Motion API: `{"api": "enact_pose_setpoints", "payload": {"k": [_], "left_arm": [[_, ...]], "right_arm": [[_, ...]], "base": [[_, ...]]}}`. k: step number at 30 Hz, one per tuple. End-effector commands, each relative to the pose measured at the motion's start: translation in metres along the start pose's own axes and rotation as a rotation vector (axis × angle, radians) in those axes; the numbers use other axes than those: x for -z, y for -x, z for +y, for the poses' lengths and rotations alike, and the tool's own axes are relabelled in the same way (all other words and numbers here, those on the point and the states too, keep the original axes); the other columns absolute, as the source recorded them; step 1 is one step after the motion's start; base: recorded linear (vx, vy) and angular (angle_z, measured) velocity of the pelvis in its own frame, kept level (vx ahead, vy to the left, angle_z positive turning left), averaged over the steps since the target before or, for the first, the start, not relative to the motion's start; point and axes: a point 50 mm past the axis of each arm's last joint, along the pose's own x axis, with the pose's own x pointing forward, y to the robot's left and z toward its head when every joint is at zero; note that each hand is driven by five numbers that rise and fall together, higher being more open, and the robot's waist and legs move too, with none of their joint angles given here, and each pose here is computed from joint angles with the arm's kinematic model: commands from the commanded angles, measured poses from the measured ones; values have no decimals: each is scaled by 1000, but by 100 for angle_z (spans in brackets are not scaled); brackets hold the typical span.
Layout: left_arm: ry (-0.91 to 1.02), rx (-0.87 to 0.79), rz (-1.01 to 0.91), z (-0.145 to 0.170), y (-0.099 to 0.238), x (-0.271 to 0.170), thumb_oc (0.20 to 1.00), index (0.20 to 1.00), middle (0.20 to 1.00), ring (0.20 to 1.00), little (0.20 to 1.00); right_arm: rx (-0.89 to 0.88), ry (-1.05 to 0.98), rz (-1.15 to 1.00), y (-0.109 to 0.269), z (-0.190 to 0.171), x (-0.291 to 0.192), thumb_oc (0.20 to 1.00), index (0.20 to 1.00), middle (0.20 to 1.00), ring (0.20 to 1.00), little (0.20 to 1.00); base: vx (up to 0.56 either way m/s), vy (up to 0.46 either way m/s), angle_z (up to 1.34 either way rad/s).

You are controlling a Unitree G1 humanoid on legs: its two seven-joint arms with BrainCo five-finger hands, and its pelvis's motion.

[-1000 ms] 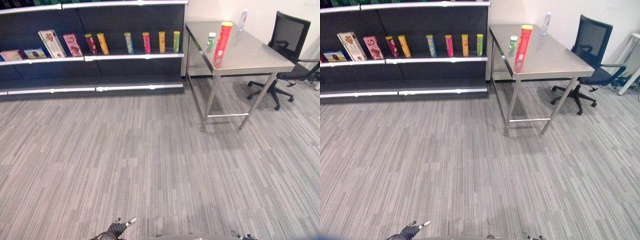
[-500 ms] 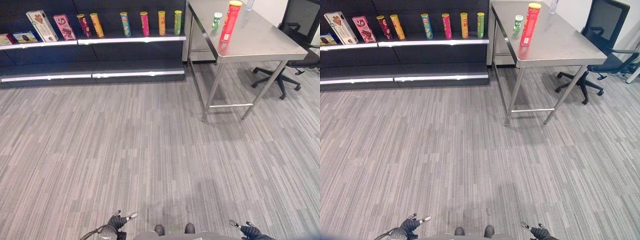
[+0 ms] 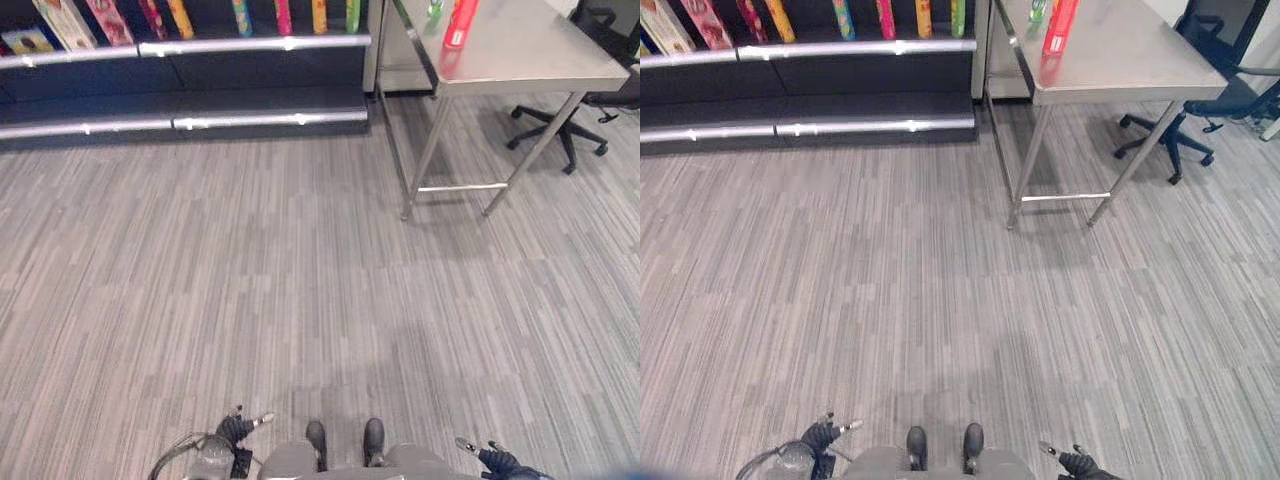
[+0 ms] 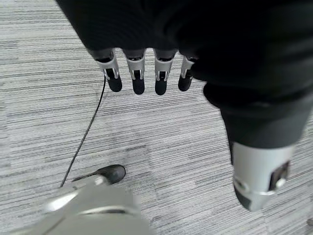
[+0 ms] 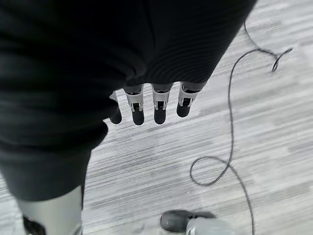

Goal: Put the goods on the table back onto the shelves and tidy them up.

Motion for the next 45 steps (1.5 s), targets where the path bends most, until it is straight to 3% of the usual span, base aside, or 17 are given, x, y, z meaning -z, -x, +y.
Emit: {"api": "enact_pose_setpoints", "payload": {"k": [1,13,28,39,45], "left_arm": [[-13,19,-12,-9,-1,-3,1000,1000,1000,1000,1000],[34,-7,70,-5,4,21,1000,1000,1000,1000,1000],[8,-23,-104,6,-5,-33,1000,1000,1000,1000,1000],[-70,41,3,-13,-1,-1,1000,1000,1000,1000,1000],[-39,49,-18,-17,-1,-5,1000,1000,1000,1000,1000]], "right_arm": [[57,9,-30,0,-25,-6,1000,1000,1000,1000,1000],[42,63,-44,-2,-21,-14,1000,1000,1000,1000,1000],[26,59,-92,-3,-12,-30,1000,1000,1000,1000,1000],[26,89,15,1,-18,5,1000,1000,1000,1000,1000],[31,77,-48,-1,-22,-13,1000,1000,1000,1000,1000]], "base": [[211,49,0],[382,127,-24],[239,93,6],[511,-94,35],[342,-165,33]]}}
